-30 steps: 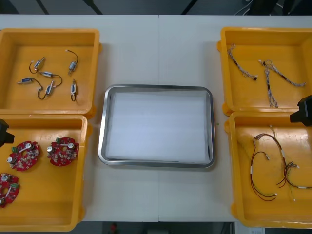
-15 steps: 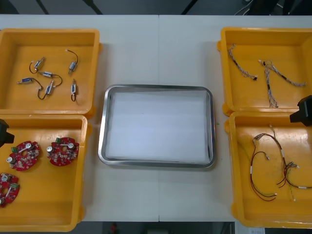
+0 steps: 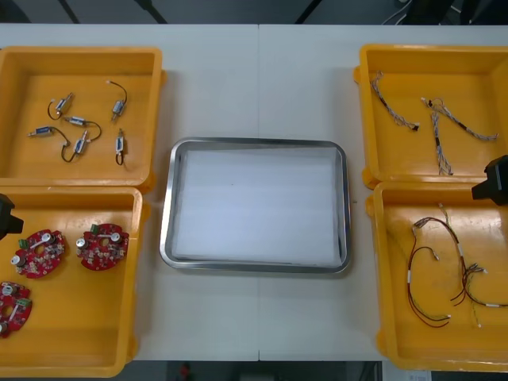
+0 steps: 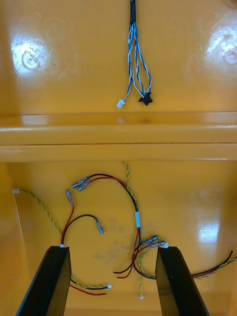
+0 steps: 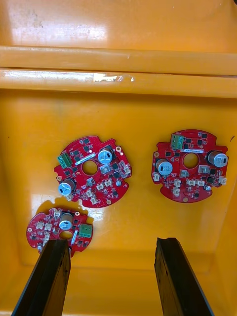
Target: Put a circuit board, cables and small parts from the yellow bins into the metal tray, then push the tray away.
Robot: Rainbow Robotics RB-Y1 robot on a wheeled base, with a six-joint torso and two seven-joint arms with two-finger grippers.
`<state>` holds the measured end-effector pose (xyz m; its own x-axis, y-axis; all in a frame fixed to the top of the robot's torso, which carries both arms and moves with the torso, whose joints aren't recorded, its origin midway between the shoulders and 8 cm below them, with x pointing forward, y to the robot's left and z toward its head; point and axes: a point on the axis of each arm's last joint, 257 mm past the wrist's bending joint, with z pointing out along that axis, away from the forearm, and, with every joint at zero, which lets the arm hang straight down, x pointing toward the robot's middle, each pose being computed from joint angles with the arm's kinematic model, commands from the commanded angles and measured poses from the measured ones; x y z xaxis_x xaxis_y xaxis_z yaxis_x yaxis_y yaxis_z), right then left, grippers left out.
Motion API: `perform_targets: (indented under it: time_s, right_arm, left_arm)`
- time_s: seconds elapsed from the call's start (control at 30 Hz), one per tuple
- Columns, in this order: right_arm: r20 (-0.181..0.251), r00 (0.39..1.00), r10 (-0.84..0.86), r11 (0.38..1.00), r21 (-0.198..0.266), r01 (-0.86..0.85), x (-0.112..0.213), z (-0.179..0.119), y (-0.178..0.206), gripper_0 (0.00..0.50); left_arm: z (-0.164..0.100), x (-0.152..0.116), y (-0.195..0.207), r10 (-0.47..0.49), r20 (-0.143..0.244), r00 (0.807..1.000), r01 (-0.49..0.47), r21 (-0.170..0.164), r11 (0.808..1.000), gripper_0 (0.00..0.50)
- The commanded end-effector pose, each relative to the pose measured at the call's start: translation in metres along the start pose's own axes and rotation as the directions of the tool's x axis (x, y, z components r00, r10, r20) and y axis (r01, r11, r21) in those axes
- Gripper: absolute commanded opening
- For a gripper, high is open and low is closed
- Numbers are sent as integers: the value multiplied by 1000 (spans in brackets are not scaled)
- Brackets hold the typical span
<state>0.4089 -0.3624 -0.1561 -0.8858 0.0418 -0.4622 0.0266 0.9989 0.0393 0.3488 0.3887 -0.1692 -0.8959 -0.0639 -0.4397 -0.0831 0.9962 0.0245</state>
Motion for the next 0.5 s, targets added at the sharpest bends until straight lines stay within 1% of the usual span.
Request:
perform_targets:
  time_s: [0.03,0.5]
  right_arm:
    - [11,1000,-7,1000,-1,7,-1,-2,-2,500]
    - [11,1000,-7,1000,-1,7,-1,-2,-2,500]
  left_arm:
    - [-11,-5,7,39,23,999,-39,-30,999,500]
    - [-11,-5,7,39,23,999,-39,-30,999,500]
